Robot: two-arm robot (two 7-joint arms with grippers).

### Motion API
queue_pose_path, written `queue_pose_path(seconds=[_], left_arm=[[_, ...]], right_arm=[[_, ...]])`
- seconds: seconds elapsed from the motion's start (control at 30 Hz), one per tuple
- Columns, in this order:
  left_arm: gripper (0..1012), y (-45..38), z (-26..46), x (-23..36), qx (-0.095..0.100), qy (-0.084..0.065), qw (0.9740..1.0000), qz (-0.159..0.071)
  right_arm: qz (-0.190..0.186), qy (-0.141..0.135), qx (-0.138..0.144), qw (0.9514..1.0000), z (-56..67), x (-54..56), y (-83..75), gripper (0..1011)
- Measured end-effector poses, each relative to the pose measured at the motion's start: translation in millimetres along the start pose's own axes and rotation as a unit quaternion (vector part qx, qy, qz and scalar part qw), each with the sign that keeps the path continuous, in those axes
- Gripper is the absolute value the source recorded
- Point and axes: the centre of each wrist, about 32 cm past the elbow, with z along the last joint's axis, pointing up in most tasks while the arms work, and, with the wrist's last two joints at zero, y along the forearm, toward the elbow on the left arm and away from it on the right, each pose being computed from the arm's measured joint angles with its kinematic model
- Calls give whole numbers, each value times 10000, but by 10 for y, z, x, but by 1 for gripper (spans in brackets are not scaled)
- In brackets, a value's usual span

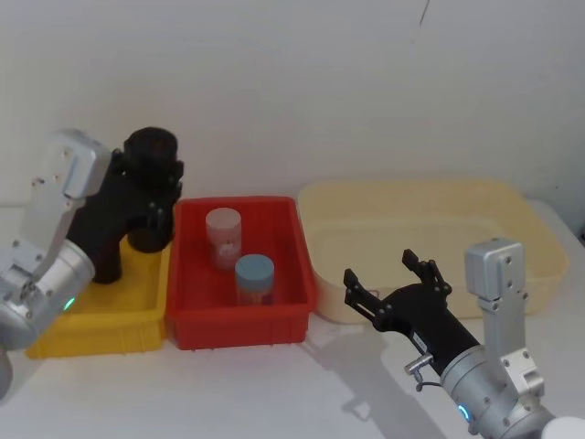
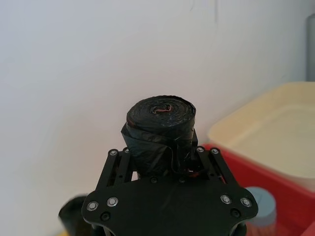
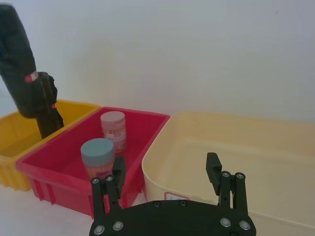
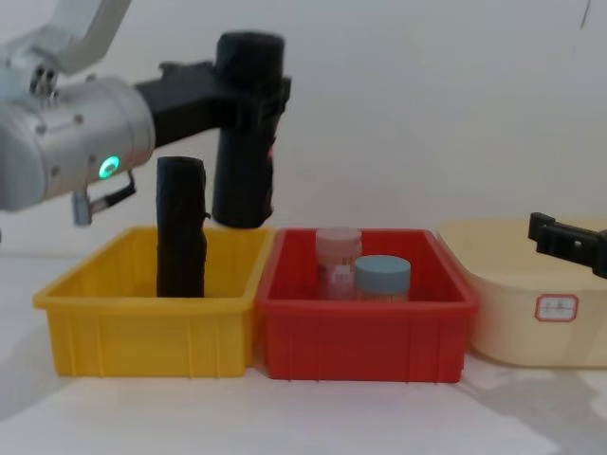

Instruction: Pick up the garbage bag with the one hand and transfer it to the other hand.

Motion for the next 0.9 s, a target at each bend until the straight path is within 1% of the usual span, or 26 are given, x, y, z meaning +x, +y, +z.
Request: queue_pose_path(seconds=[0.03,0.07,0.1,0.13,0.23,0.27,0.3,0.4,0.5,0.53,0.67,0.7,0.73,0.83,0.87,0.9], left_arm=[[497,-11,22,0,-19,-18,10000,-36],[498,-38,71,-3,-69,-54,9999,-132],[498,-38,71,-3,-69,-54,9999,-132],[498,-63,108,-7,-105,-79,9997,-225],[498,-106,156,-20,-160,-108,9992,-359],[497,-139,185,-37,-196,-115,9986,-469],[498,-155,196,-46,-213,-116,9984,-507],[497,-253,229,-102,-270,-81,9967,-764],[497,-320,231,-142,-296,-39,9953,-926],[497,-365,227,-173,-321,-2,9940,-1044],[497,-493,205,-253,-371,105,9908,-1300],[498,-523,205,-266,-395,127,9898,-1364],[497,-572,182,-304,-405,184,9882,-1464],[497,-663,155,-364,-445,279,9852,-1630],[498,-723,130,-404,-457,344,9834,-1722],[497,-749,120,-423,-469,375,9824,-1768]], right_arm=[[0,0,0,10000,0,0,0,1001],[0,0,0,10000,0,0,0,1001],[0,0,0,10000,0,0,0,1001],[0,0,0,10000,0,0,0,1001],[0,0,0,10000,0,0,0,1001],[0,0,0,10000,0,0,0,1001],[0,0,0,10000,0,0,0,1001],[0,0,0,10000,0,0,0,1001],[0,0,0,10000,0,0,0,1001],[0,0,0,10000,0,0,0,1001],[0,0,0,10000,0,0,0,1001],[0,0,0,10000,0,0,0,1001],[0,0,0,10000,0,0,0,1000],[0,0,0,10000,0,0,0,1001],[0,0,0,10000,0,0,0,1001],[0,0,0,10000,0,0,0,1001]])
